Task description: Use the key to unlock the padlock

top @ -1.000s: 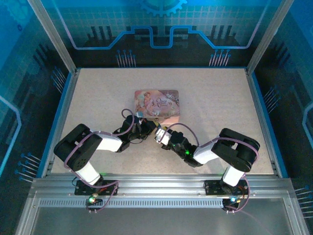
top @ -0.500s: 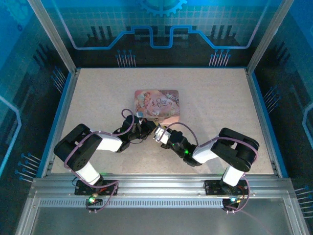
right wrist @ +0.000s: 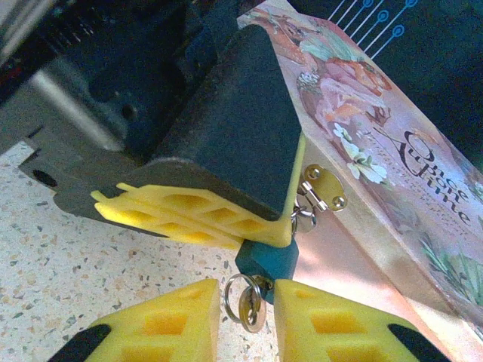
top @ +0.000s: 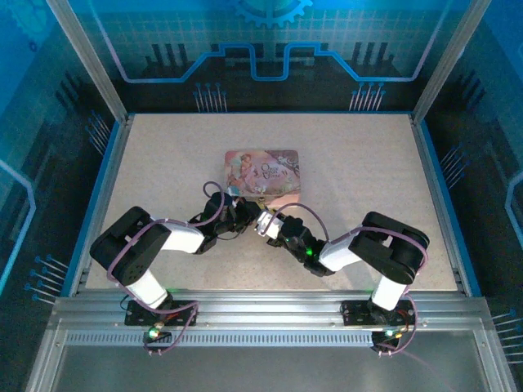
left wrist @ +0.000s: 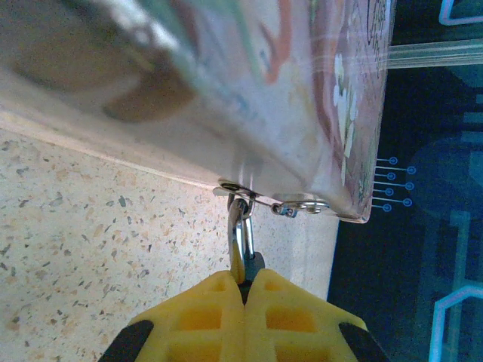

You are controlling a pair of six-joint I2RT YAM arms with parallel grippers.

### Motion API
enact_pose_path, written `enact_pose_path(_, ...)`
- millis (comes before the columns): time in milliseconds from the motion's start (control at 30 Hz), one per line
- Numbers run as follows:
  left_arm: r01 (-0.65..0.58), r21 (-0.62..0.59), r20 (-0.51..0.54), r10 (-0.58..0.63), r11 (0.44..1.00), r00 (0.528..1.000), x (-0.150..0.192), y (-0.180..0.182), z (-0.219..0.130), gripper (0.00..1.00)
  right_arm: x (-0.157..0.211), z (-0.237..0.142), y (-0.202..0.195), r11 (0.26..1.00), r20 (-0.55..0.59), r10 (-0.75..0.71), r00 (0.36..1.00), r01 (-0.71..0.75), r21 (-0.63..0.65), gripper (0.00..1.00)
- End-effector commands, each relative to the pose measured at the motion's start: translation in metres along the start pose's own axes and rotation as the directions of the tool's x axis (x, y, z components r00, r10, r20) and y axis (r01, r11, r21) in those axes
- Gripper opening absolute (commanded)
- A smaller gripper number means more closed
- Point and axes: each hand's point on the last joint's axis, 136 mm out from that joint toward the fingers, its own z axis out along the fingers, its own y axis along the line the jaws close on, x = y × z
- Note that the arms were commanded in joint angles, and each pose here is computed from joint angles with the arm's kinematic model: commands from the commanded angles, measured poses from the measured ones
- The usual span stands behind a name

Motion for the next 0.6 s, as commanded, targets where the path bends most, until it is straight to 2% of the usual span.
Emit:
enact_pose_path(0, 0.0, 0.061, -0.03, 0.002, 0.998, 1.0, 0.0038, -0.015, -0.0033, 0.04, 0.0023, 0.0015, -0.0021, 1.0, 0.0, 0.015, 1.0, -0.015, 0.025, 0.25)
enact_pose_path(567, -0.001, 0.062, -0.04, 0.004, 0.998, 0.999, 0.0048, -0.0164, -0.0018, 0.04, 0.0025, 0.0072, -0.0098, 0.999, 0.002, 0.038, 0.999, -0.038, 0.037, 0.19)
